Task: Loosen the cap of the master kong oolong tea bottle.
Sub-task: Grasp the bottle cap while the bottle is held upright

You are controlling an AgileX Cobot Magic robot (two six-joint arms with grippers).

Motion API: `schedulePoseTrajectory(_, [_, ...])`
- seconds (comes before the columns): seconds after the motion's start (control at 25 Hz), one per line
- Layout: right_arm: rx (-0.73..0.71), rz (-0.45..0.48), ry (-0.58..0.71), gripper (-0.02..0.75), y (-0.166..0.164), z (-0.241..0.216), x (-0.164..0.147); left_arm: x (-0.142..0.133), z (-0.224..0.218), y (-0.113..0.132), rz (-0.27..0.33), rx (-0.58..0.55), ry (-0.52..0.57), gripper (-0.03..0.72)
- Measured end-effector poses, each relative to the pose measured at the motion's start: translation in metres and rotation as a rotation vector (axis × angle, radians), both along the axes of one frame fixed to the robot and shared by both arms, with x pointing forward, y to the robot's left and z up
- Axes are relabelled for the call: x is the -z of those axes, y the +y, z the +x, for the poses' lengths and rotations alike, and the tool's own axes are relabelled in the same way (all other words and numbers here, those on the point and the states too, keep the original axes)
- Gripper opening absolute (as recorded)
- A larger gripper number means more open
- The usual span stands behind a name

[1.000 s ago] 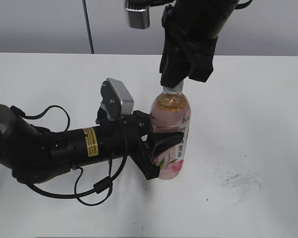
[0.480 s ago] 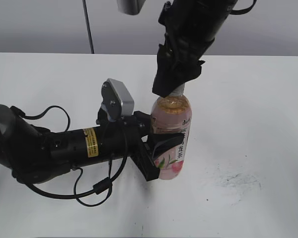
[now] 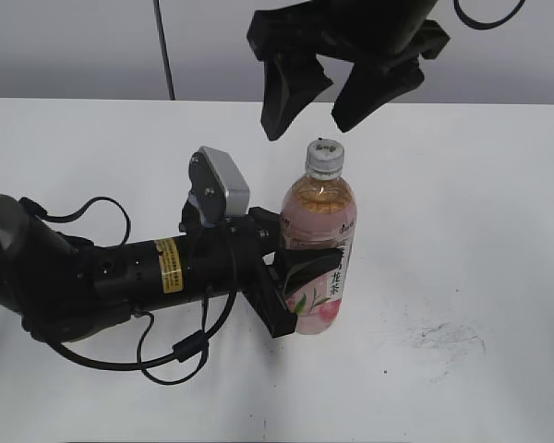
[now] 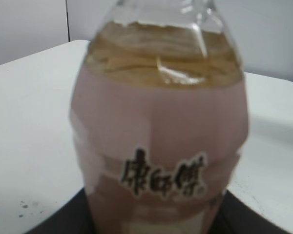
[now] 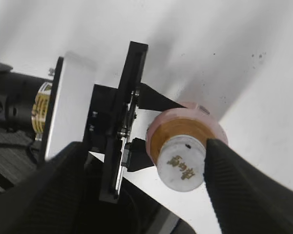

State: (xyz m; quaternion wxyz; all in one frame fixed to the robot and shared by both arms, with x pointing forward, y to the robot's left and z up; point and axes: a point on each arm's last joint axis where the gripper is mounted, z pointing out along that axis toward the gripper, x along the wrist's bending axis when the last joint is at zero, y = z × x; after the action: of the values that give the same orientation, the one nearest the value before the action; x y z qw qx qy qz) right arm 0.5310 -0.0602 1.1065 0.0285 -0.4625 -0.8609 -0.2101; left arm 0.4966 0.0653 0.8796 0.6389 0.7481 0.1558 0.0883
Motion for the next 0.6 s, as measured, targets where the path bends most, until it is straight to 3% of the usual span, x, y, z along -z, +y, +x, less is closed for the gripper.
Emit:
schedulePoseTrajectory(0.24, [0.195, -0.021, 0.037, 0.572, -0.005, 0.003, 0.001, 0.000, 0.000, 0.000, 0.000, 0.000, 0.000, 0.283])
schedulePoseTrajectory(0.6, [0.223, -0.057, 0.092, 0.571, -0.007, 0.000, 0.018, 0.000, 0.000, 0.000, 0.000, 0.000, 0.000, 0.283])
